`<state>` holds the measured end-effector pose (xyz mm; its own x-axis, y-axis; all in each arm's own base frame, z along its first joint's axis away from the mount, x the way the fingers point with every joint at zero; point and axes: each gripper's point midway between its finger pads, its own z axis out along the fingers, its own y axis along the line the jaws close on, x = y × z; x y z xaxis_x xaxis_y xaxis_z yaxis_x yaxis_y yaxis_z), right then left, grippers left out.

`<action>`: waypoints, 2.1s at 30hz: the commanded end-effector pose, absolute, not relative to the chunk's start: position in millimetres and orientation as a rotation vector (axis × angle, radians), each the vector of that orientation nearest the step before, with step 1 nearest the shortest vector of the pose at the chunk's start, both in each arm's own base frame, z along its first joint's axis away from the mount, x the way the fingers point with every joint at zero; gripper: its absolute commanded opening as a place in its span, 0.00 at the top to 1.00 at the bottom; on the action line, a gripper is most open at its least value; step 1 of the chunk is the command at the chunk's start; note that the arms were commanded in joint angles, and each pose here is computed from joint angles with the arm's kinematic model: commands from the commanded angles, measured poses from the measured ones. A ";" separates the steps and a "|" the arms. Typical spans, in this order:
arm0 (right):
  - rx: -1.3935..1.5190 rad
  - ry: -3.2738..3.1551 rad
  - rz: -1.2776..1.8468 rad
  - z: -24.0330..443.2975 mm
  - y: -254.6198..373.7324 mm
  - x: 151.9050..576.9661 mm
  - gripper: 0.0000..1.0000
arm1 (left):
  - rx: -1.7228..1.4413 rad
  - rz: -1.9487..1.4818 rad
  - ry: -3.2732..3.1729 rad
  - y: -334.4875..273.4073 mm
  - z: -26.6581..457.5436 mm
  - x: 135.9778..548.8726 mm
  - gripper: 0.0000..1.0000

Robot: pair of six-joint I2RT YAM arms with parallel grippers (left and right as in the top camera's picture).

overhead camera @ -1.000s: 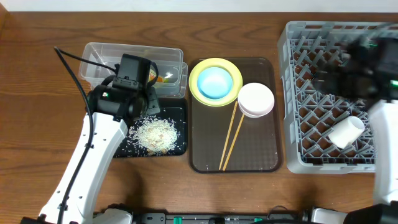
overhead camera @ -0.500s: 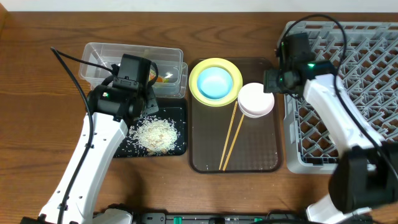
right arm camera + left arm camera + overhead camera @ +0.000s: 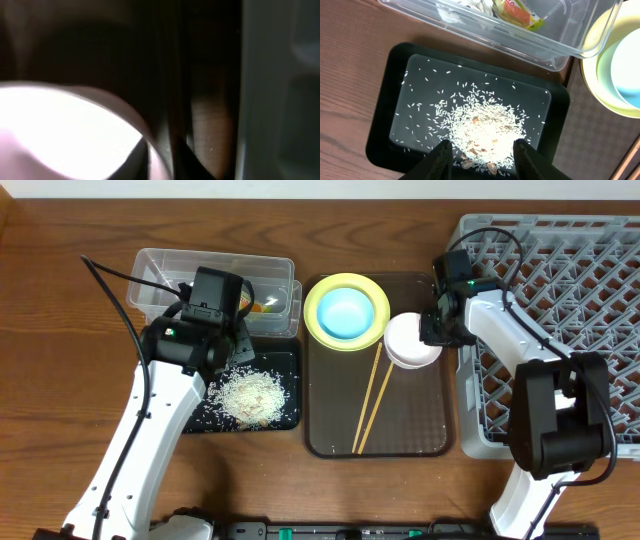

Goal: Sort waste into correct bins and load items into the dishwasher rack
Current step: 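Reach the right gripper to the pink bowl and grasp its rim, then lift the pink bowl with the right gripper into the dishwasher rack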

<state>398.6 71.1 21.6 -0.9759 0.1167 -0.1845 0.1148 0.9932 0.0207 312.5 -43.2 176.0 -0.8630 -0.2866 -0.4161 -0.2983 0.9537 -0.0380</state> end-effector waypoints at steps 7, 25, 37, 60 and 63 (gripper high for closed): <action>0.150 2.745 -0.026 91.2 53.0 420.8 0.99 | -0.439 0.053 2.665 -40.2 178.7 313.4 0.57; -0.004 2.024 -0.833 279.4 -54.1 482.2 0.99 | -0.438 0.051 2.661 -40.4 179.1 314.3 0.53; 0.098 1.903 -1.080 253.6 -111.3 525.5 0.99 | -0.438 0.046 2.663 -41.1 178.9 314.1 0.52; 0.088 2.217 -1.010 129.2 -63.1 509.6 0.99 | -0.437 0.046 2.663 -41.0 178.9 314.0 0.52; 0.044 2.285 -0.934 126.7 -48.0 499.5 0.74 | -0.437 0.046 2.663 -41.0 179.0 314.1 0.52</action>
